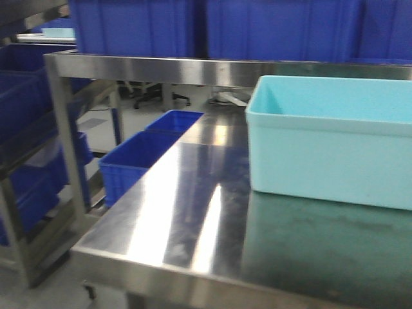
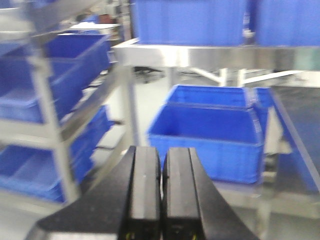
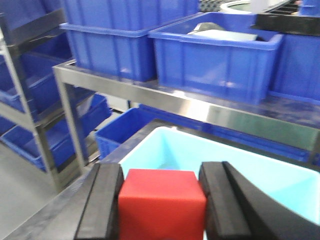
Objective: Pick red cube and place on left shelf
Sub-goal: 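Drive the base away from the table carrying the red cube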
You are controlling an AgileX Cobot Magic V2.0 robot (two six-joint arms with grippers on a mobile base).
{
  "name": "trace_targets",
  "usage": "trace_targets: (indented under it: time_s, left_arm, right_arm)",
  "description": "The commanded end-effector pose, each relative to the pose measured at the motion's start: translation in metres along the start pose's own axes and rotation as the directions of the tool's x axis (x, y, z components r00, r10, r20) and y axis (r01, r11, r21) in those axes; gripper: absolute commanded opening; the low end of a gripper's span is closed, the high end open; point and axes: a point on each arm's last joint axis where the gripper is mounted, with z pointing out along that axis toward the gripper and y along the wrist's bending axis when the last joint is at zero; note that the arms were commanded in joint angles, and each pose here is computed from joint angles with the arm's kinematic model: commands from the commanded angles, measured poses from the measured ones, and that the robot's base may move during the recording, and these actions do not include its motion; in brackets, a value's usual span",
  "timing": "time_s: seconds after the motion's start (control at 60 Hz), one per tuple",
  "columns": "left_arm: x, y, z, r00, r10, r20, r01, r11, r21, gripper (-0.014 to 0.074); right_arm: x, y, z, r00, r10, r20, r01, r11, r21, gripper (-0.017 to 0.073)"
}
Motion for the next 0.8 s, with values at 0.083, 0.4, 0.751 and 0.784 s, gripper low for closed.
trace_targets:
  time_s: [0.083,0.4,0.751,0.784]
  left_arm:
    - [-0.0001,-0.0002,-0.0001,0.997,-0.001,0.074,0.001,1.0,0.003,0.0101]
    - [-0.0001,-0.0002,-0.0001,0.997,-0.001,0.074,0.001,1.0,0.003,0.0101]
    - [-0.0001,-0.0002,-0.0001,0.997,-0.001,0.074,0.001,1.0,0.003,0.0101]
    - [-0.0001,-0.0002,-0.0001,0.997,-0.001,0.074,0.001,1.0,0.003,0.0101]
  right_arm:
    - [-0.0148,0.0008,-0.0011,0.995,-0.008,0.102,0.008,1.0,-0.002,0.0057]
    - [-0.0149,0.0009,-0.0011,0.995,-0.008,0.103,0.008,1.0,-0.002,0.0057]
    - [-0.0149,0.0009,-0.0011,0.995,-0.008,0.103,0.008,1.0,-0.002,0.0057]
    - [-0.0149,0.0009,-0.0011,0.995,-0.008,0.103,0.008,1.0,-0.002,0.0057]
